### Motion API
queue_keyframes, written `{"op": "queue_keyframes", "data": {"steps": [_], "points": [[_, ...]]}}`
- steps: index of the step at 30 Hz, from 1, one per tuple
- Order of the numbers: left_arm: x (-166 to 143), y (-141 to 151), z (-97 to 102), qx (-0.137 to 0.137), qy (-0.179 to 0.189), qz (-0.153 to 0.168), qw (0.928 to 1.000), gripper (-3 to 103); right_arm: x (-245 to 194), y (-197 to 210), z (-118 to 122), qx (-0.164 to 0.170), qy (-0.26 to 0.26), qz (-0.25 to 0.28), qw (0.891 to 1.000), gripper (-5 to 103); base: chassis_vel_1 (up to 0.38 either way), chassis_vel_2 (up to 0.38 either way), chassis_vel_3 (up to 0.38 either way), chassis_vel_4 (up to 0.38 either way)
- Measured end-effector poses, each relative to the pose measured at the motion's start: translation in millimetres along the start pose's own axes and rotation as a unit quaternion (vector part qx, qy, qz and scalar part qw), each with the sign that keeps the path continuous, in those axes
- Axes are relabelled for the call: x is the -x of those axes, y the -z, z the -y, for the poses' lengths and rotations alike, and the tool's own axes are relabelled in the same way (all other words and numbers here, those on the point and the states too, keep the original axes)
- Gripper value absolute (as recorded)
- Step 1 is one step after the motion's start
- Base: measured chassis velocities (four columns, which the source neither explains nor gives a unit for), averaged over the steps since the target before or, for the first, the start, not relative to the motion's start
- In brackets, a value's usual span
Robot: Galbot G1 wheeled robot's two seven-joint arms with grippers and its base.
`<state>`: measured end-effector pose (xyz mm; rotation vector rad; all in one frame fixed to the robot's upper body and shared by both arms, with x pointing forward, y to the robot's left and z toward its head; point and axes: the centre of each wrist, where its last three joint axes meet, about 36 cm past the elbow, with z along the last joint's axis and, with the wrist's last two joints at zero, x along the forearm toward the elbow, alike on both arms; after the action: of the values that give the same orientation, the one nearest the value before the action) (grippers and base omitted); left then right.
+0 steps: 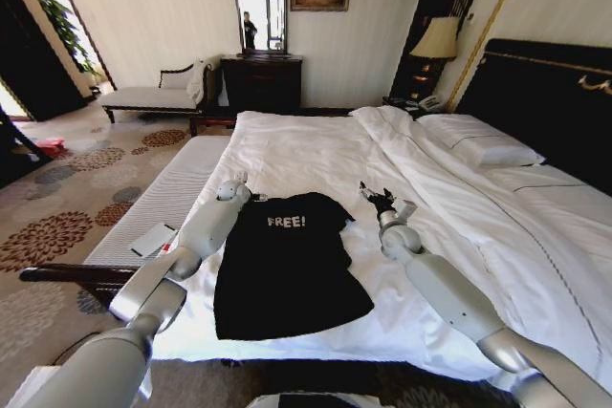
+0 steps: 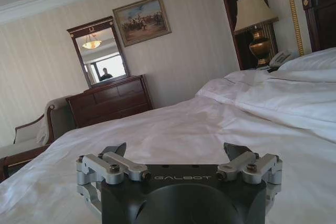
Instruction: Fold the clothes on the bed.
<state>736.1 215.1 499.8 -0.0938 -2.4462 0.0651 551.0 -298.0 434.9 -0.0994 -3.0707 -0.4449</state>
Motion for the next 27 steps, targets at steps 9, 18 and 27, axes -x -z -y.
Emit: {"op": "queue_keyframes", "data": {"steps": [9,18,27], "points": [[-32.0,16.6,-34.3,-0.031,-0.012,0.012,0.9994,100,-5.7,1.4,0.1,-0.001,-0.006,-0.001,1.000,100,0.000,0.000,0.000,0.000],[-32.8,-28.5,-19.9,0.076,-0.033,-0.022,0.9963,100,-11.4,2.3,-6.7,-0.002,-0.019,-0.010,1.000,100,0.000,0.000,0.000,0.000],[-15.7,-34.1,-0.1,0.136,-0.031,-0.052,0.9889,100,-14.3,4.2,-4.4,-0.004,-0.056,-0.030,0.998,100,0.000,0.000,0.000,0.000]]}}
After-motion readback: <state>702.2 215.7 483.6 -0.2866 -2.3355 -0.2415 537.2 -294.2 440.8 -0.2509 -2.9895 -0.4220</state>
